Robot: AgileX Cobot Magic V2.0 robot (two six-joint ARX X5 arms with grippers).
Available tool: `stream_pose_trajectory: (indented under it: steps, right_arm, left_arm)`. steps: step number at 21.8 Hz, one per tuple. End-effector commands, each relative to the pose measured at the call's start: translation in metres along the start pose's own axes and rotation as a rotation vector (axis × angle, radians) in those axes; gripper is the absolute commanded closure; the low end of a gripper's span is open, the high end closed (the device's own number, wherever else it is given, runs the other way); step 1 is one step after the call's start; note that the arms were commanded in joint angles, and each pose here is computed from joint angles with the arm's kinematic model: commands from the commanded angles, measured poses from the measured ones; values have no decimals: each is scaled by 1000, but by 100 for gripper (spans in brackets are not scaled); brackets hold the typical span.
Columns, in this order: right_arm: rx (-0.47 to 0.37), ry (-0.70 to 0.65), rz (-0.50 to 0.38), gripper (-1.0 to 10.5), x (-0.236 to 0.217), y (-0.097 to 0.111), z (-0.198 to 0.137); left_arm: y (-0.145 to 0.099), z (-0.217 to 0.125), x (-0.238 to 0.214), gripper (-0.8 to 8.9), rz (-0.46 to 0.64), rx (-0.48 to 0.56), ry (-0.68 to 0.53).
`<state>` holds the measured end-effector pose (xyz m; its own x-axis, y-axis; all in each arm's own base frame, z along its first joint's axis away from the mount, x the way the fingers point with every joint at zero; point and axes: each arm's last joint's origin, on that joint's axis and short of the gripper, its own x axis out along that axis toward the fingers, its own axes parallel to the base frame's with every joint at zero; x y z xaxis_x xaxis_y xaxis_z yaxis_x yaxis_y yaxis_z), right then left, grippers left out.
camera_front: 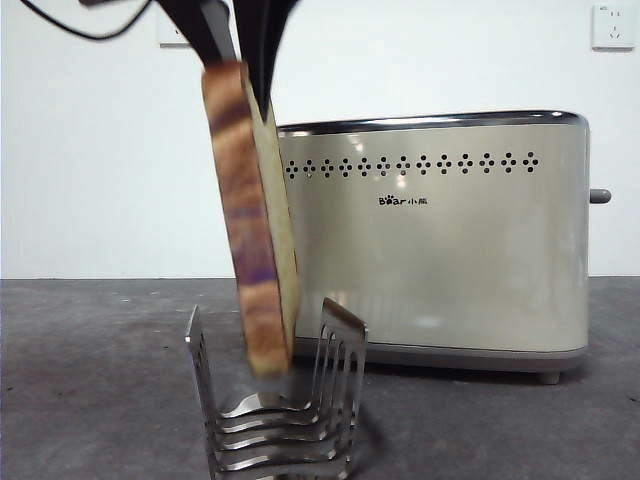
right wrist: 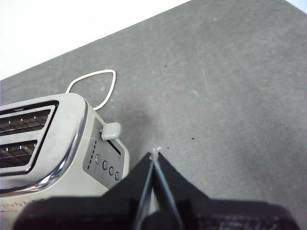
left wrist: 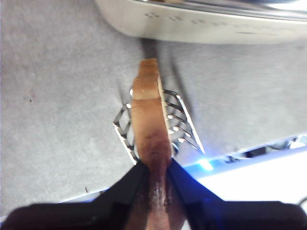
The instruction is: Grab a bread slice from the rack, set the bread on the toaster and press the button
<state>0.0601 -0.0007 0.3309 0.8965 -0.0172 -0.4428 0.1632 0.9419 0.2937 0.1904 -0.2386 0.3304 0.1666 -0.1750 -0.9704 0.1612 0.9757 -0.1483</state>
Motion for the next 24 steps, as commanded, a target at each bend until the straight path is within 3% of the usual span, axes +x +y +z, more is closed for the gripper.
stream_pose_trajectory:
  steps: [1, 5, 10, 14, 17, 20, 24]
  right_arm:
    - [-11, -15, 0, 946, -1, 0, 1]
    - [-11, -17, 1, 946, -1, 0, 1]
    - [-11, -17, 1, 946, -1, 0, 1]
    - [-11, -22, 3, 946, -1, 1, 2]
    - [-11, -36, 15, 946, -1, 1, 4]
    - [-10, -37, 18, 946, -1, 1, 4]
    - [-9, -33, 28, 946, -1, 2, 3]
  left_arm:
    - [5, -5, -13, 826, -31, 19, -23]
    - [12, -15, -35, 826, -108, 58, -46]
    - [22, -29, -62, 826, -244, 224, -62]
    - [26, -39, -84, 825, -405, 499, -81]
    - [27, -41, -102, 817, -466, 703, -163]
    - [27, -41, -123, 817, -471, 925, -293]
    - [28, -38, -143, 817, -342, 1265, -498]
